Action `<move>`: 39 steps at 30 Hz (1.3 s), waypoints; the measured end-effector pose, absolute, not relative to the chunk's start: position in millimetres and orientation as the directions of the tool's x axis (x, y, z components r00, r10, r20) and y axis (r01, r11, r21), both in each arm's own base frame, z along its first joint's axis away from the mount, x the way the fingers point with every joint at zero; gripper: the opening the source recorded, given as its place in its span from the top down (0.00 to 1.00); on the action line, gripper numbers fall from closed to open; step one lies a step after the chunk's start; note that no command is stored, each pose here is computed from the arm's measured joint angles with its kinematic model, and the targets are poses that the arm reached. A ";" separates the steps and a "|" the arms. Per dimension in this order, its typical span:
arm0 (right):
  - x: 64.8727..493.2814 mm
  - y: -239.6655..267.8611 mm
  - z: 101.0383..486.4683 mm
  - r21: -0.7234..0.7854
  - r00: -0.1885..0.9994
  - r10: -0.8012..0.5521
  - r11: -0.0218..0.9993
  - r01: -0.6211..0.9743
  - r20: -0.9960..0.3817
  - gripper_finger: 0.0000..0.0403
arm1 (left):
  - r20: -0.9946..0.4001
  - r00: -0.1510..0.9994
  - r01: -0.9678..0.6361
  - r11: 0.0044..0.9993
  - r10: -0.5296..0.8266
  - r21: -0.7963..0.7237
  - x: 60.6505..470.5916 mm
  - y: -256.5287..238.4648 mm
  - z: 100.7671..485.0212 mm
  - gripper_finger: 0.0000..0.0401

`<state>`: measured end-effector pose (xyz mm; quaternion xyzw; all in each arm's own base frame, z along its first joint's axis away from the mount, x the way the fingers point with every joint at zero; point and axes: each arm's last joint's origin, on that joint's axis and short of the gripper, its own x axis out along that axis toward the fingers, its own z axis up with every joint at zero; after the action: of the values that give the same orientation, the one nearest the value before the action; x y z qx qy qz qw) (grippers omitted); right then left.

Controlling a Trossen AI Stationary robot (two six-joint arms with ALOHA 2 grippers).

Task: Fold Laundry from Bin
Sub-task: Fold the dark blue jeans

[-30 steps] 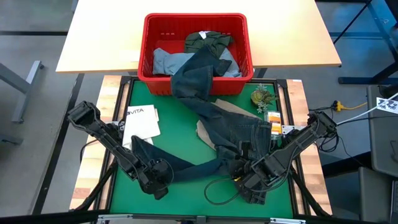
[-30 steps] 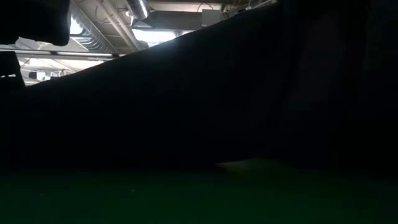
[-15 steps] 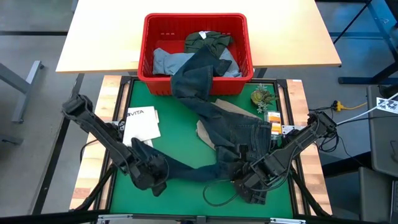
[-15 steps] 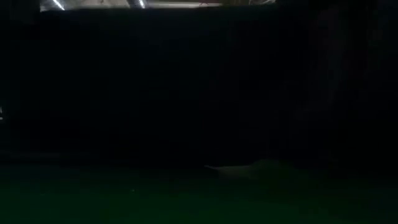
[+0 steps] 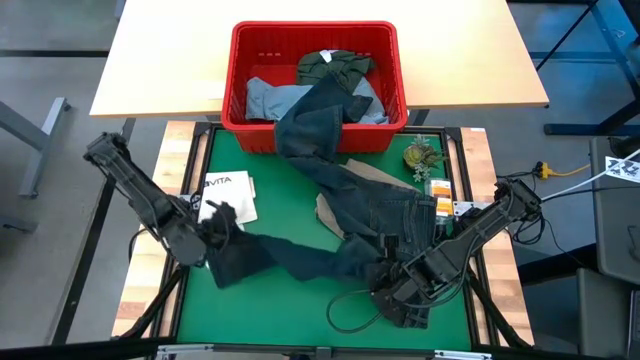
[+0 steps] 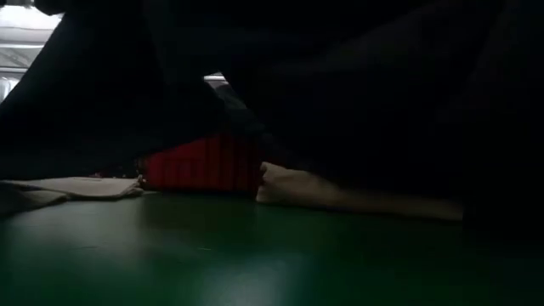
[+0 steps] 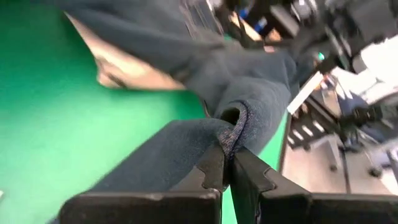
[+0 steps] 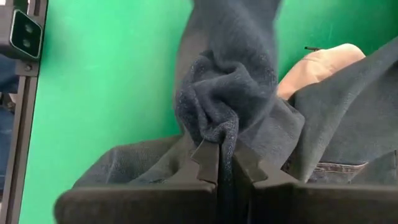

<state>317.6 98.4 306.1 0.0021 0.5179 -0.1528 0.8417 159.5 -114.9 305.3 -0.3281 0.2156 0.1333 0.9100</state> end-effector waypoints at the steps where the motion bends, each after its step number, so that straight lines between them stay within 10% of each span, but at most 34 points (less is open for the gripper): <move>1: 319.2 99.1 305.2 -0.148 0.422 -0.249 0.955 0.259 -0.872 0.98 | -0.475 0.873 -0.387 0.752 0.112 -0.534 156.9 -112.2 306.9 0.98; 27: 434.4 144.2 208.3 0.230 0.742 0.056 0.964 0.135 -0.668 0.98 | -0.629 0.674 -0.206 0.719 -0.387 -0.664 143.8 -120.3 305.7 0.98; 39: 449.2 144.1 178.2 0.268 0.737 0.125 0.960 0.079 -0.664 0.90 | -0.647 0.655 -0.214 0.726 -0.390 -0.654 142.5 -119.8 304.1 0.98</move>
<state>449.2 144.1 178.2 0.1403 0.3625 0.0126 0.9213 142.5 -119.8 304.1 -0.3666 0.4122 -0.0530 0.8324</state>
